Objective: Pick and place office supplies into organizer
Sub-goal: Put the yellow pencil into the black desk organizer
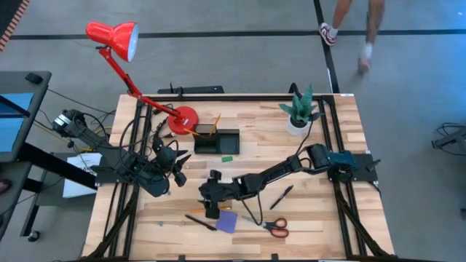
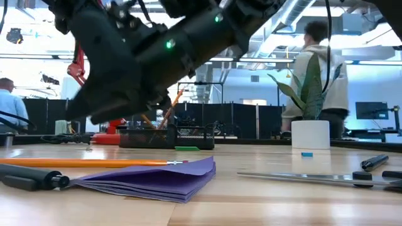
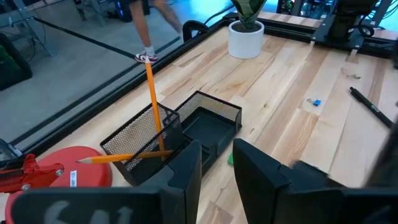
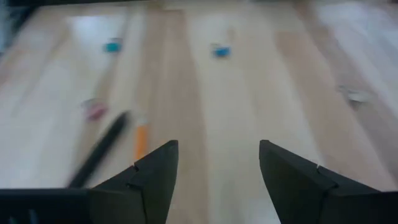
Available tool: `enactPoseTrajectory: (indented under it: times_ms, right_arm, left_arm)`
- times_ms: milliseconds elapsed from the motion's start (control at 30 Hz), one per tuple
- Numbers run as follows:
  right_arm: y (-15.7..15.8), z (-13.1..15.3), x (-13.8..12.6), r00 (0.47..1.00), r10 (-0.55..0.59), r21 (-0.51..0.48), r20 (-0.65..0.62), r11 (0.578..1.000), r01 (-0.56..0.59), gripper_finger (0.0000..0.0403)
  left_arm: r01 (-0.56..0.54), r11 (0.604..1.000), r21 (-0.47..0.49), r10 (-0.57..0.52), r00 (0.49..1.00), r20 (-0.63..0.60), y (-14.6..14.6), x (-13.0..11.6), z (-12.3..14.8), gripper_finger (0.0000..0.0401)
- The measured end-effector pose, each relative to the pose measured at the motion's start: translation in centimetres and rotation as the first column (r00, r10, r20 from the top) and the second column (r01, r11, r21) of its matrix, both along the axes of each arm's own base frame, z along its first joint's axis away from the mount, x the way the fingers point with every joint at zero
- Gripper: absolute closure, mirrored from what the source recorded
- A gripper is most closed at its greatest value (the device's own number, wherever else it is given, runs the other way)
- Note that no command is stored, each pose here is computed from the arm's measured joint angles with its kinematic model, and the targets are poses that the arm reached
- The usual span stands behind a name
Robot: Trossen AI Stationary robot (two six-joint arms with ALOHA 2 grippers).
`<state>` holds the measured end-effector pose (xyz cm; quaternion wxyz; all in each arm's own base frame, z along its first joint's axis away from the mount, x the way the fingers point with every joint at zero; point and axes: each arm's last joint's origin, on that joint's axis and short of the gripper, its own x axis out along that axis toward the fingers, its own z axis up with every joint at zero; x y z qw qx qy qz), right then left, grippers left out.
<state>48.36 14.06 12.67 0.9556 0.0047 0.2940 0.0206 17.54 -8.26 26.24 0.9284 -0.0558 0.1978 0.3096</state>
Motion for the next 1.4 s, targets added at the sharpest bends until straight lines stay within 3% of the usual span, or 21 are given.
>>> enactPoseTrajectory:
  times_ms: [233, 367, 533, 933, 1067, 1400]
  right_arm:
    - [2.1, 0.7, -0.6, 0.989, 0.145, 0.057, -0.002, 0.988, -0.144, 0.0182]
    - [3.4, 0.5, -1.2, 0.982, 0.190, -0.020, -0.016, 0.982, -0.190, 0.0182]
    - [4.1, 0.5, -1.5, 0.986, 0.166, -0.119, -0.007, 0.979, -0.166, 0.0182]
    - [2.8, -2.6, -1.8, 0.991, 0.091, -0.068, -0.098, 0.993, -0.098, 0.0182]
    - [3.5, -3.2, -1.4, 0.992, 0.113, -0.007, -0.056, 0.993, -0.114, 0.0182]
    - [3.3, -4.5, -1.3, 0.992, 0.106, -0.030, -0.072, 0.994, -0.108, 0.0183]
  left_arm:
    - [-0.001, 1.000, 0.000, 0.001, 1.000, 0.000, 0.0, 0.0, 0.0, 0.0316]
    - [0.000, 1.000, 0.000, 0.000, 1.000, 0.001, 0.0, 0.0, 0.0, 0.0316]
    - [0.000, 1.000, -0.001, 0.000, 1.000, 0.003, 0.0, 0.0, 0.0, 0.0316]
    - [0.000, 1.000, -0.003, 0.000, 1.000, 0.003, 0.0, 0.0, 0.0, 0.0316]
    - [0.001, 1.000, -0.003, -0.001, 1.000, 0.003, 0.0, 0.0, 0.0, 0.0316]
    - [0.001, 1.000, -0.001, -0.001, 1.000, 0.001, 0.0, 0.0, 0.0, 0.0316]
